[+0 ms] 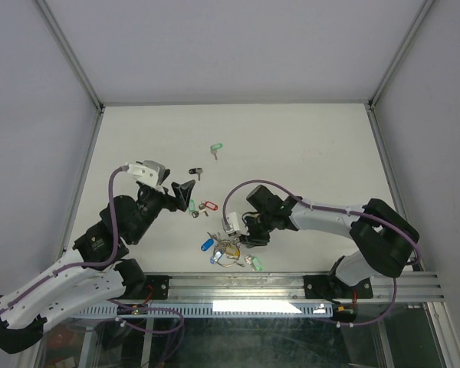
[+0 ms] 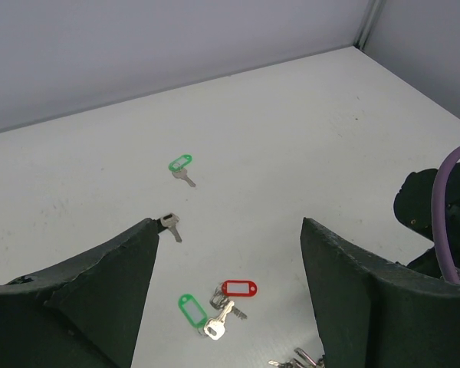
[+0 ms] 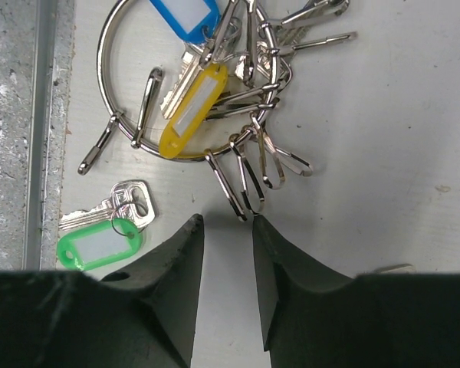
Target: Put the keys on the keyring
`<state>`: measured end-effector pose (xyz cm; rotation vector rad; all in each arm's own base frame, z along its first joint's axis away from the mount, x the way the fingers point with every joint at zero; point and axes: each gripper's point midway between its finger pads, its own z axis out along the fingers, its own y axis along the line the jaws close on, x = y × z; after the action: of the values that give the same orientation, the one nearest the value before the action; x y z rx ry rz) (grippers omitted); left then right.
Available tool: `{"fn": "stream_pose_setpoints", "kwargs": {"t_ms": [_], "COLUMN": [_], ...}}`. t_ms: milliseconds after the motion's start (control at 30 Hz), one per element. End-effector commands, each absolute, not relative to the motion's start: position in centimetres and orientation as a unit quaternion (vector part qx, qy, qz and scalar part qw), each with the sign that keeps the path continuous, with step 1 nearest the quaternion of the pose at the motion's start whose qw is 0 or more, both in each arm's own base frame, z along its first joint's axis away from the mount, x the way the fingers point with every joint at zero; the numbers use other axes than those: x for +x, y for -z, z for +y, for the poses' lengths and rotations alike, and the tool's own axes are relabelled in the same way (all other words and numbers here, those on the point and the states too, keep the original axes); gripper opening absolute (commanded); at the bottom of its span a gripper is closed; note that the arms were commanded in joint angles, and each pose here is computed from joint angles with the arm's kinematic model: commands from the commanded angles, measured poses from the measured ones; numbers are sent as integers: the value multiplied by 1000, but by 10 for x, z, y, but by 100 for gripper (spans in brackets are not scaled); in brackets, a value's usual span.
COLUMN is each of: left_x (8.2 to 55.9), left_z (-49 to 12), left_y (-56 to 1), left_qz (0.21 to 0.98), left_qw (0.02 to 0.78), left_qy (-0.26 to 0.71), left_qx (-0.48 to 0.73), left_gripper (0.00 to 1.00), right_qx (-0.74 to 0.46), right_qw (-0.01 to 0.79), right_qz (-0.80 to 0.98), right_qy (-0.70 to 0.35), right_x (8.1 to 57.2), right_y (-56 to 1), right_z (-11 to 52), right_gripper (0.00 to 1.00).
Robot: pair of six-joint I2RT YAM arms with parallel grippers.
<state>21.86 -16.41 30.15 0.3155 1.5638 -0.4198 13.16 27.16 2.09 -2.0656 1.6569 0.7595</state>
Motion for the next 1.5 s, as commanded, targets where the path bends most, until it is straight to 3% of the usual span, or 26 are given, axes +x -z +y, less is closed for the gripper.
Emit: {"fn": "stream_pose_setpoints", "kwargs": {"t_ms": [0, 400, 1000, 1300, 1467], "left_x": [222, 222, 219, 217, 216], "left_z": [-158, -157, -149, -146, -146], "left_y": [-321, -322, -327, -330, -333], "left_qz": [685, 683, 682, 679, 677], "left_qw": [695, 696, 699, 703, 704], "left_qy": [181, 181, 177, 181, 185], "left_qx": [125, 126, 120, 114, 111], "left_gripper": [73, 74, 74, 74, 73], "right_qx": [-746, -748, -755, -755, -746], "right_qw": [200, 188, 150, 170, 182], "right_qz": [571, 575, 593, 595, 601], "right_qy": [-280, -273, -237, -216, -221], "right_x": [131, 130, 117, 123, 123], "right_y": [-30, -25, -12, -10, -23], "right_z": [284, 290, 267, 264, 274], "right_gripper": [34, 26, 25, 6, 0]}}
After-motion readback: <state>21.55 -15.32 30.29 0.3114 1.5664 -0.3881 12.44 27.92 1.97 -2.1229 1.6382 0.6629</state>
